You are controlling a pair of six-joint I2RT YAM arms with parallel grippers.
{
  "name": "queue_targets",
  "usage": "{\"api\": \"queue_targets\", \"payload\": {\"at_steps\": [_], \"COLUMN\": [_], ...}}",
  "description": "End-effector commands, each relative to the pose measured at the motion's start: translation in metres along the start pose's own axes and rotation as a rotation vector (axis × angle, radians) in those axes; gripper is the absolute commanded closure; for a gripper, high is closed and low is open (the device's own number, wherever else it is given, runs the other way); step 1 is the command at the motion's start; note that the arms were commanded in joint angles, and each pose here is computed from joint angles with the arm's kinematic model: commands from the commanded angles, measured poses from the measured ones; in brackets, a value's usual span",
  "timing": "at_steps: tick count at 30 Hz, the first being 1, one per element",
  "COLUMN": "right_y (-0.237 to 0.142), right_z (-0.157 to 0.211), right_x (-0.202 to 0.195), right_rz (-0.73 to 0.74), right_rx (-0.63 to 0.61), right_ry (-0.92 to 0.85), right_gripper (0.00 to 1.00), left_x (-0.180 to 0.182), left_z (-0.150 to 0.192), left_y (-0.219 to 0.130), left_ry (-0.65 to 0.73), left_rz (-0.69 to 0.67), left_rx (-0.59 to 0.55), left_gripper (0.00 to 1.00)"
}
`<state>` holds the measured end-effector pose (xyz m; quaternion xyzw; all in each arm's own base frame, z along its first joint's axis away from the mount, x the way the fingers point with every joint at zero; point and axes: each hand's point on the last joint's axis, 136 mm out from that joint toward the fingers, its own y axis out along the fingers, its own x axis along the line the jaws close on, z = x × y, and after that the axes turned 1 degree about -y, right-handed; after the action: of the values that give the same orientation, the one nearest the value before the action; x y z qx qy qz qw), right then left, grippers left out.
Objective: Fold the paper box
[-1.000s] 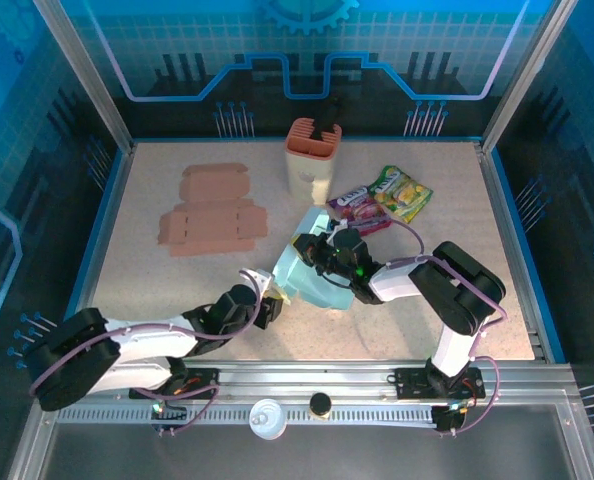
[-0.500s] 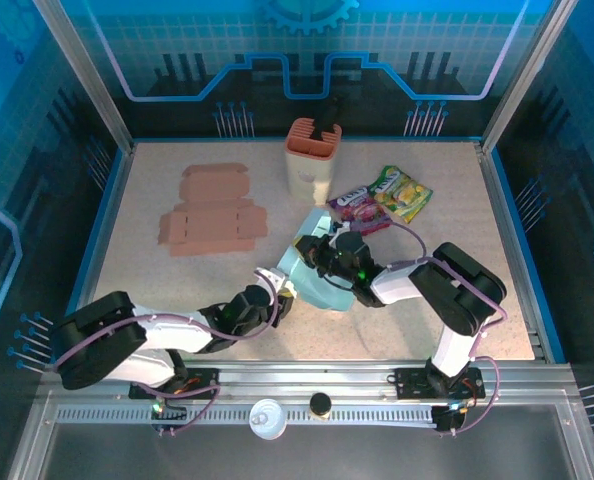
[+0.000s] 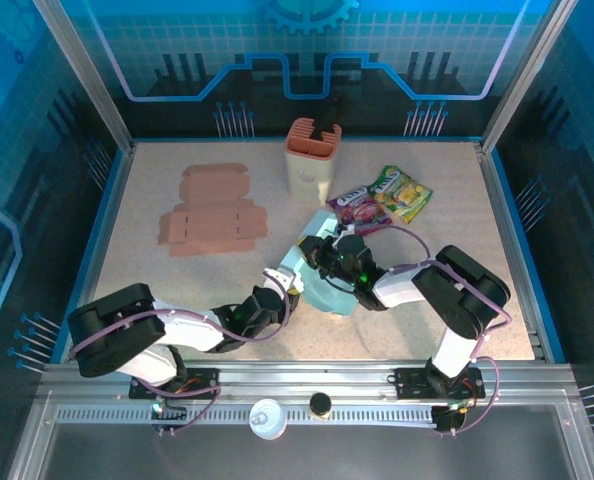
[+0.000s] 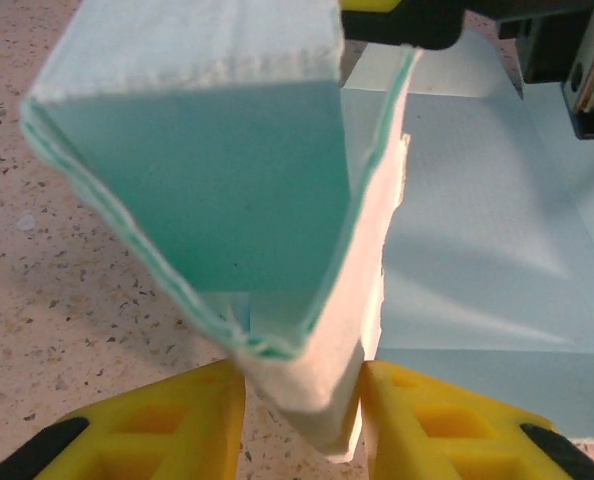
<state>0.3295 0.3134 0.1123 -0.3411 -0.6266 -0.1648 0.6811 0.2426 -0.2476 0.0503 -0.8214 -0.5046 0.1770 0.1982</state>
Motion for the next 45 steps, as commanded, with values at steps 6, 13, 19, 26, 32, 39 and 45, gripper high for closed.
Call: {"api": "queue_targets", "payload": {"at_steps": [6, 13, 19, 26, 32, 39, 45], "right_y": [-0.007, -0.012, -0.016, -0.02, -0.021, -0.014, -0.007], "right_z": [0.01, 0.012, 0.016, 0.016, 0.016, 0.019, 0.021], "right_x": [0.007, 0.002, -0.002, -0.011, -0.013, -0.019, -0.03], "right_rz": [-0.04, -0.035, -0.033, -0.009, 0.007, 0.016, 0.023], "right_rx": [-0.017, -0.052, -0.075, -0.095, -0.097, -0.079, -0.072], "right_ry": [0.024, 0.036, 0.054, 0.08, 0.081, 0.091, 0.102], "right_gripper": [1.0, 1.0, 1.0, 1.0, 1.0, 1.0, 1.0], "left_x": [-0.009, -0.005, 0.002, 0.003, 0.004, 0.008, 0.01], "left_z": [-0.035, -0.039, -0.043, -0.044, -0.044, -0.045, -0.044], "left_y": [0.009, 0.013, 0.015, 0.02, 0.022, 0.024, 0.025], "left_ry": [-0.107, -0.139, -0.18, -0.19, -0.177, -0.17, -0.174], "left_rz": [-0.022, -0.071, -0.124, -0.15, -0.166, -0.199, -0.208], "left_rx": [-0.11, -0.125, -0.148, -0.161, -0.167, -0.182, -0.188], "left_gripper": [0.62, 0.66, 0.64, 0.56, 0.56, 0.57, 0.61]}}
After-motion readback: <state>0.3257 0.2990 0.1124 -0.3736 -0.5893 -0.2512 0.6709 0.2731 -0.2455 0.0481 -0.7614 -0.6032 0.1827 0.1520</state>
